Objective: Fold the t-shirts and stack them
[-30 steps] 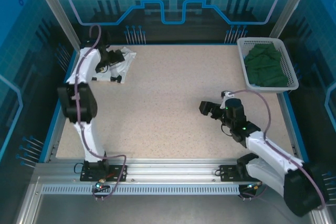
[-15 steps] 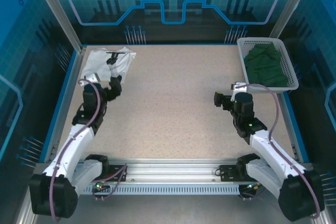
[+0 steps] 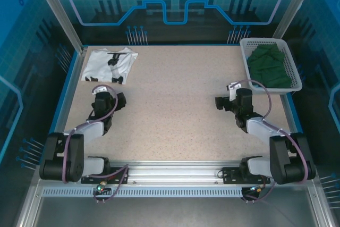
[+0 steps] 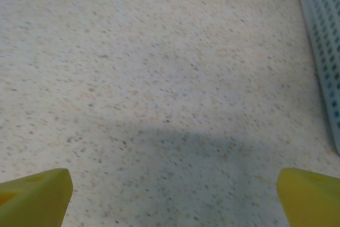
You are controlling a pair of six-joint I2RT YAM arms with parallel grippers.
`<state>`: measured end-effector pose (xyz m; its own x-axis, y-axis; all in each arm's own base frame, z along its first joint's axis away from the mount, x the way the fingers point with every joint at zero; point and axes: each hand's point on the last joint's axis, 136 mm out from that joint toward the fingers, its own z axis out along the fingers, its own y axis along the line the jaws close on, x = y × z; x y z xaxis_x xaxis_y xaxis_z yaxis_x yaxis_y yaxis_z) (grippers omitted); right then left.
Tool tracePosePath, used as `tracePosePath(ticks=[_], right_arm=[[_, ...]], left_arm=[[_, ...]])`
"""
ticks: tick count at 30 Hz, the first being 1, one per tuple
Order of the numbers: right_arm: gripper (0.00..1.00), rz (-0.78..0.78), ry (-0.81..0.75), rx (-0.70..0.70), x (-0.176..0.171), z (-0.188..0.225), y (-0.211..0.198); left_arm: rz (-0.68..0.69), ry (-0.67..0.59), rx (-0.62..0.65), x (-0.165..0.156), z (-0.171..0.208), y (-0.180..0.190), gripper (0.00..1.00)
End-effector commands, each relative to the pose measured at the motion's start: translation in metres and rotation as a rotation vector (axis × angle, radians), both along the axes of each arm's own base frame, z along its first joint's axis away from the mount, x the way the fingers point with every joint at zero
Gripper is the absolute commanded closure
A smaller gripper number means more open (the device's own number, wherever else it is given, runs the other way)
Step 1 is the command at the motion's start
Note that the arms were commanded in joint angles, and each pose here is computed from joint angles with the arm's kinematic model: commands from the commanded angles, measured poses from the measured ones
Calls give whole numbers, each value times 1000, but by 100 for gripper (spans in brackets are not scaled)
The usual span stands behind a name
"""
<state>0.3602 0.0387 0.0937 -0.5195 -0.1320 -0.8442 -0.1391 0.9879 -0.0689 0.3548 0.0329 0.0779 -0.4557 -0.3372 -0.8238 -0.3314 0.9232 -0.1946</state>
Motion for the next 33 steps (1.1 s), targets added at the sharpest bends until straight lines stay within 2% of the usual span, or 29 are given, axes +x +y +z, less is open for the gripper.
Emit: tracePosePath(ticks=[1, 5, 9, 13, 21, 23, 29, 33], right_arm=[[0, 78, -138, 39, 14, 22, 11], [0, 73, -187, 26, 21, 27, 10], [0, 61, -272, 36, 13, 28, 3], [0, 81, -278, 36, 12, 27, 6], [0, 80, -275, 7, 13, 19, 9], [0, 72, -279, 6, 13, 16, 8], [0, 85, -291, 4, 13, 10, 10], [0, 68, -312, 1, 9, 12, 7]], left_arm=[[-118, -109, -1, 26, 28, -15, 1], [-165, -141, 31, 23, 32, -26, 1], [-167, -184, 89, 16, 39, -34, 1], [-127, -170, 102, 18, 40, -28, 1], [-159, -171, 148, 19, 39, -29, 1], [-155, -214, 170, 15, 44, -27, 1], [-206, -219, 129, 20, 43, -27, 1], [-153, -223, 143, 22, 44, -16, 1]])
